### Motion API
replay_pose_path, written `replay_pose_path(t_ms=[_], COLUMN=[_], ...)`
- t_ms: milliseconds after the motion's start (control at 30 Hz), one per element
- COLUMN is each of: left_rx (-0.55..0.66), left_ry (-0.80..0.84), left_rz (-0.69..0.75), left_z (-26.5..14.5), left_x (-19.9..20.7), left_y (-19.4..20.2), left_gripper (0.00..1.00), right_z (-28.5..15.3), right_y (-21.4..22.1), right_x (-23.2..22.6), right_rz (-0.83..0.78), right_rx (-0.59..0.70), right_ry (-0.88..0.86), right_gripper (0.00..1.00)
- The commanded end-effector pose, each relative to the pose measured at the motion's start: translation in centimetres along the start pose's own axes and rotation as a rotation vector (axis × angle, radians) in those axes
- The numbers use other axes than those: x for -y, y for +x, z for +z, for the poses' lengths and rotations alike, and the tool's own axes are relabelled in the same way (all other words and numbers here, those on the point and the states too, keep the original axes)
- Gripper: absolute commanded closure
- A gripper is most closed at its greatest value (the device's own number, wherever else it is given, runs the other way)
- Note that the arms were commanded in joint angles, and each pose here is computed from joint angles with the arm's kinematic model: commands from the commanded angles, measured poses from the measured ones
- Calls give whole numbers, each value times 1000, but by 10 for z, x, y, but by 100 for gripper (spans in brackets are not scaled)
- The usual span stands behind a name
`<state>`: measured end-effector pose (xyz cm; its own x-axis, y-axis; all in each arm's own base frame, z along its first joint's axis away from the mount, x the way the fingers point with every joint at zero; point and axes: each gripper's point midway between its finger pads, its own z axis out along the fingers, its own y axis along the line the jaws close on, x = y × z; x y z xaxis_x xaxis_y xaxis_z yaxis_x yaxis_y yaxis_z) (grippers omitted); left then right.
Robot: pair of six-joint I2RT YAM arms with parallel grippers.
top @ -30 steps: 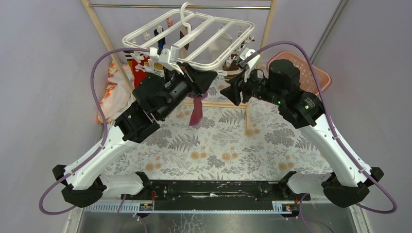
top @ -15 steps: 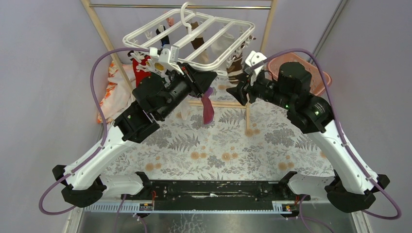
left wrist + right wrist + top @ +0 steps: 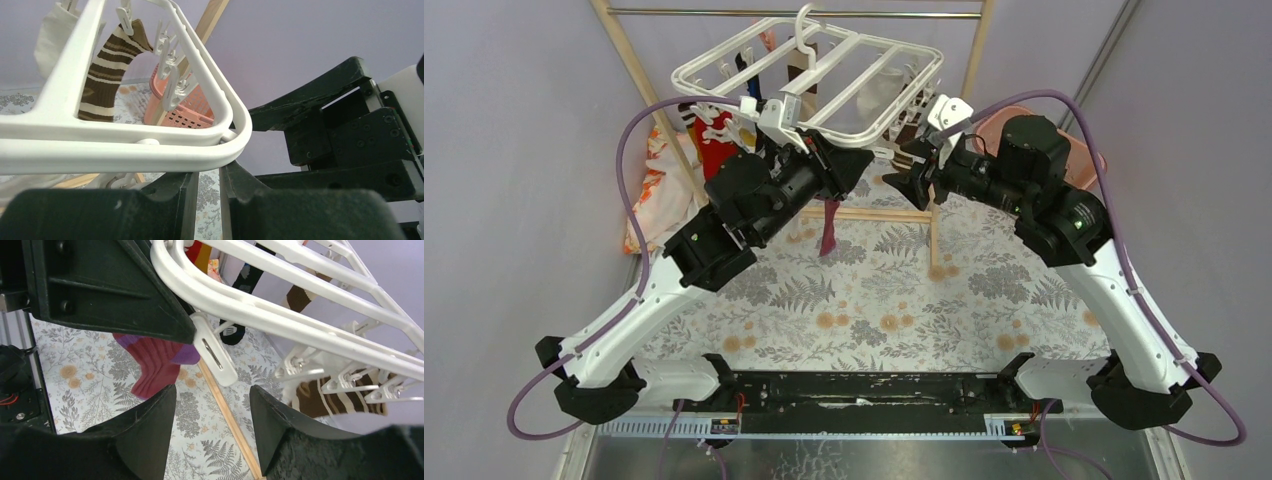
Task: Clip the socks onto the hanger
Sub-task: Open the clamp at the hanger.
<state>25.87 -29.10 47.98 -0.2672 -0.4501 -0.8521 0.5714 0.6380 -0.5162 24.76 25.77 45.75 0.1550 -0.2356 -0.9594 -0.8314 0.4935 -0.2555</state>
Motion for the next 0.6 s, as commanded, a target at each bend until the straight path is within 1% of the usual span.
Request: replay_pose_path(t_ms=[0,100,433,567], left_rx=[16,7,-13,-15], left_ry=[24,34,38,40], left_rz=[13,7,-4,-10], left_z=[0,1,-5,-6], left_x=[9,11,10,10], left_y=[-12,-10,-4,-3], left_gripper=[100,100,100,100], right_z=[2,8,18,24], right_y=[-26,-24,-25,-24], right_x=[-4,-5,3,2], right_rz=[-24,-18,-52,-42], right_rx=[76,71,62,56], right_ry=[-39,-56,-40,-59], right_gripper=[37,37,38,49])
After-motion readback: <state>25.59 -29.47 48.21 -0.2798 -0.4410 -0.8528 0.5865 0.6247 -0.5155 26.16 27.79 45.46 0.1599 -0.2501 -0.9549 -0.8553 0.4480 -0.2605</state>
